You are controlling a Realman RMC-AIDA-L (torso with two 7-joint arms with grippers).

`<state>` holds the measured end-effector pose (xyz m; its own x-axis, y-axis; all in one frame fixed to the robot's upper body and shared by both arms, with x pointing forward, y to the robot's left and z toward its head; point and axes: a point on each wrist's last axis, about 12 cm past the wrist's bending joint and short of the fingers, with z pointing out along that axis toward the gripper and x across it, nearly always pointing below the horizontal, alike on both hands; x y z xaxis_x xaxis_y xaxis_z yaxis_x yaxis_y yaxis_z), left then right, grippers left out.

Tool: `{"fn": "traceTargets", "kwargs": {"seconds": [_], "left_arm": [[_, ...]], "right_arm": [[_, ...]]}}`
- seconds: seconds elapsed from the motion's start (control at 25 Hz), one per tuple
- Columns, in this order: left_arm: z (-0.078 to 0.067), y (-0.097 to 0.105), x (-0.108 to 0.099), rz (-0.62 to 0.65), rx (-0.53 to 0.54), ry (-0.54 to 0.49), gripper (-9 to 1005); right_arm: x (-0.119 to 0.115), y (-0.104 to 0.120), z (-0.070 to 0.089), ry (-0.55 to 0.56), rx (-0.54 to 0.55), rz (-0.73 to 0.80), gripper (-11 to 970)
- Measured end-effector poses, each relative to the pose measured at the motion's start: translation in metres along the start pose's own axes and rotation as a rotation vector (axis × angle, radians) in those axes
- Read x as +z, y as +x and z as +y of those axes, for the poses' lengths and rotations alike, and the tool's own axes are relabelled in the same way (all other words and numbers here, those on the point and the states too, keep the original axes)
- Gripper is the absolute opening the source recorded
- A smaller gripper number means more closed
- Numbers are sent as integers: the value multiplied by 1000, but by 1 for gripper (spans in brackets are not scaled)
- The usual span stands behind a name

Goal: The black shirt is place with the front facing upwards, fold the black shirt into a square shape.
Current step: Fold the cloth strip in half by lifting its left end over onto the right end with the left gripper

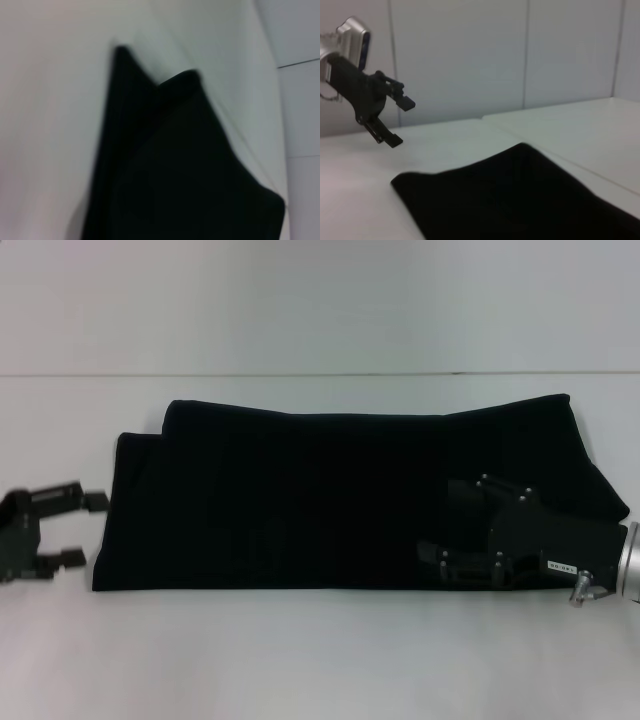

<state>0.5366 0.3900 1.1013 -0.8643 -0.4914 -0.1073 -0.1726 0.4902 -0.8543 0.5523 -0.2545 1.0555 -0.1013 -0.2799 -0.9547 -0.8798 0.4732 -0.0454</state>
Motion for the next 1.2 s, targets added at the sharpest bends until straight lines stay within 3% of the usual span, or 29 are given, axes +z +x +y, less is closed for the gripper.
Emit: {"fn": "traceTargets", "kwargs": {"seconds": [0.32,0.76,1.2], "left_arm": [[17,14,8,14,-138,-29,936],[37,14,15,-79,-201,-91,928],[37,16,23,-83,-221,-87,919]], "right_arm": [[2,2,-2,11,-15,24,950],[4,3,1,9,-3,20,951],[5,3,1,6,-2,18,951]]}}
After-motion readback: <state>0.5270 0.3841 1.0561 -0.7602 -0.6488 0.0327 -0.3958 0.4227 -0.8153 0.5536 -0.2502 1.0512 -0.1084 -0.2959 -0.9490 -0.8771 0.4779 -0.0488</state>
